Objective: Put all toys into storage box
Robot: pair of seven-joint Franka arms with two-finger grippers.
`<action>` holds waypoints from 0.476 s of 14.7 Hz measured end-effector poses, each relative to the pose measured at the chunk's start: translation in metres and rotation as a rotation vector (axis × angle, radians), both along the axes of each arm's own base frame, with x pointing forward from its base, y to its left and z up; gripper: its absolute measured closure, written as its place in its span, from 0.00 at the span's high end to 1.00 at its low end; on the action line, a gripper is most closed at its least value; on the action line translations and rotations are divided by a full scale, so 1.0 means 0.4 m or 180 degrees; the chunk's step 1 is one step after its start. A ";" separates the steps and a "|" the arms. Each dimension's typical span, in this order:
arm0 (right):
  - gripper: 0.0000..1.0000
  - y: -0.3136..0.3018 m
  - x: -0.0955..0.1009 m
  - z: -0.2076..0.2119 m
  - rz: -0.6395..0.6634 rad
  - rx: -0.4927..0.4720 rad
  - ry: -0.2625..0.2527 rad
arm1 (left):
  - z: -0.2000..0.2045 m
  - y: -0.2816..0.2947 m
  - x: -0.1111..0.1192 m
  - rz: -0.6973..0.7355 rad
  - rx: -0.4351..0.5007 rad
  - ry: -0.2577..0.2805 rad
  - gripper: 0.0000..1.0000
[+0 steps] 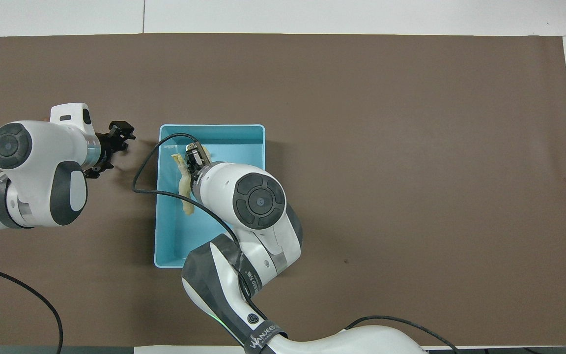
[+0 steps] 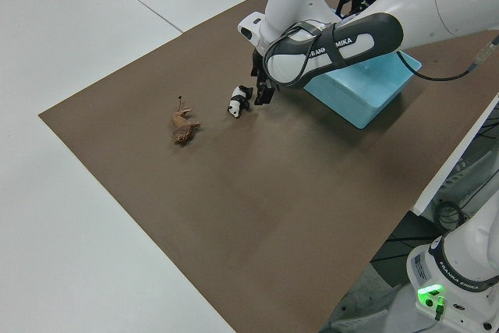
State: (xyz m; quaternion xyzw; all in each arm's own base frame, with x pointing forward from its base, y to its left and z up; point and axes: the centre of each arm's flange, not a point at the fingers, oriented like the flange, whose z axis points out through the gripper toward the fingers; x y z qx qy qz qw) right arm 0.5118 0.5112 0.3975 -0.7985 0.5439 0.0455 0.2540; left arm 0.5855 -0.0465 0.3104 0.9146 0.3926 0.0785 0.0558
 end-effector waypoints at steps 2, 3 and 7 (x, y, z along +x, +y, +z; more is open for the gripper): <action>0.77 -0.008 0.004 0.004 -0.0014 0.0001 -0.0004 | -0.003 0.006 -0.001 -0.0045 0.0014 0.0005 0.96; 0.87 -0.012 0.007 0.004 -0.0021 -0.0005 -0.0001 | -0.003 0.011 -0.001 -0.0076 0.0024 0.0003 0.94; 1.00 -0.042 0.024 -0.005 -0.0033 -0.0120 0.0118 | -0.002 0.042 0.001 -0.0148 0.0055 -0.0007 0.66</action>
